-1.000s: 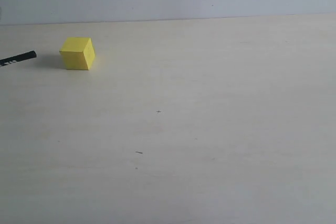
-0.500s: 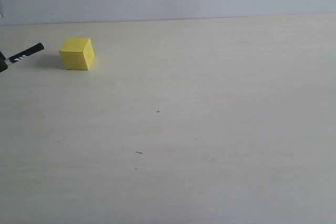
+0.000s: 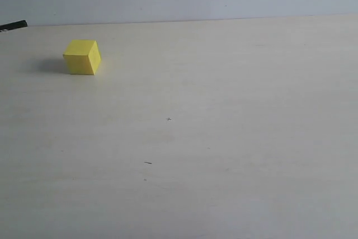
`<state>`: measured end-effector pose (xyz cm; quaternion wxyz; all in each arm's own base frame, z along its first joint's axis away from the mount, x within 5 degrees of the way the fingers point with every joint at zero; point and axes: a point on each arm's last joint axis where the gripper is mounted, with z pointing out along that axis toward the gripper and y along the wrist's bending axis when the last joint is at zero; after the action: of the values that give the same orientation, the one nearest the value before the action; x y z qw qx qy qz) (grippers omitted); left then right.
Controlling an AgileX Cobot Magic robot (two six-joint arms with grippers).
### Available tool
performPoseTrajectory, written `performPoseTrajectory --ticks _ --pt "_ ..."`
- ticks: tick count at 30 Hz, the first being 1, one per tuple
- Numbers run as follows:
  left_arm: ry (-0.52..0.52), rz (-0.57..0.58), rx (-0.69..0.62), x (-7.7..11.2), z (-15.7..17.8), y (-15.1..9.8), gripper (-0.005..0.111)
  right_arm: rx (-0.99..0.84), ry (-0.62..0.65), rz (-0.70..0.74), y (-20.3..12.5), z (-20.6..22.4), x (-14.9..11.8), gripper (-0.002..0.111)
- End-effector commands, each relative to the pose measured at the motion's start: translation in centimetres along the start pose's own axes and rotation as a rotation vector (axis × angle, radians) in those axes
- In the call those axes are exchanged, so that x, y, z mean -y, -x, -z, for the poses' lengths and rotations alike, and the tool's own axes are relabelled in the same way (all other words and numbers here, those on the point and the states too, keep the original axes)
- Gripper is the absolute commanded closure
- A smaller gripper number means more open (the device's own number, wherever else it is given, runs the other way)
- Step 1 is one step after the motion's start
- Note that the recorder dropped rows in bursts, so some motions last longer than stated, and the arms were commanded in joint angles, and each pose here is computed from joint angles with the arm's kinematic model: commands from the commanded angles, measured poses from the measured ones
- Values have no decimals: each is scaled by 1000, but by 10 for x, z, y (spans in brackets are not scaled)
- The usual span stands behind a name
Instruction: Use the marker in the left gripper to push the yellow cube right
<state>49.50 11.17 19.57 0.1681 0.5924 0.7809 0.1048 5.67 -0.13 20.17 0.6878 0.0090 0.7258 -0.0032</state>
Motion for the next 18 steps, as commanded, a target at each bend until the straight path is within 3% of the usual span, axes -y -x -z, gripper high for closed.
performPoseTrajectory --ticks 1,4,7,11,13,18 --pt "-77 -101 -93 0 -30 -3 107 7 1 4 -1 0 0 108" --pt "-72 -163 -129 0 -44 8 107 7 1 4 -1 0 0 108" --pt "-70 -239 -81 5 -59 41 107 7 1 4 -1 0 0 108" --pt "-68 -274 -18 10 -68 67 107 7 1 4 -1 0 0 108" --pt "-78 -243 39 12 -68 71 107 7 1 4 -1 0 0 108" --pt "-117 -220 27 11 -66 49 107 7 1 4 -1 0 0 108"
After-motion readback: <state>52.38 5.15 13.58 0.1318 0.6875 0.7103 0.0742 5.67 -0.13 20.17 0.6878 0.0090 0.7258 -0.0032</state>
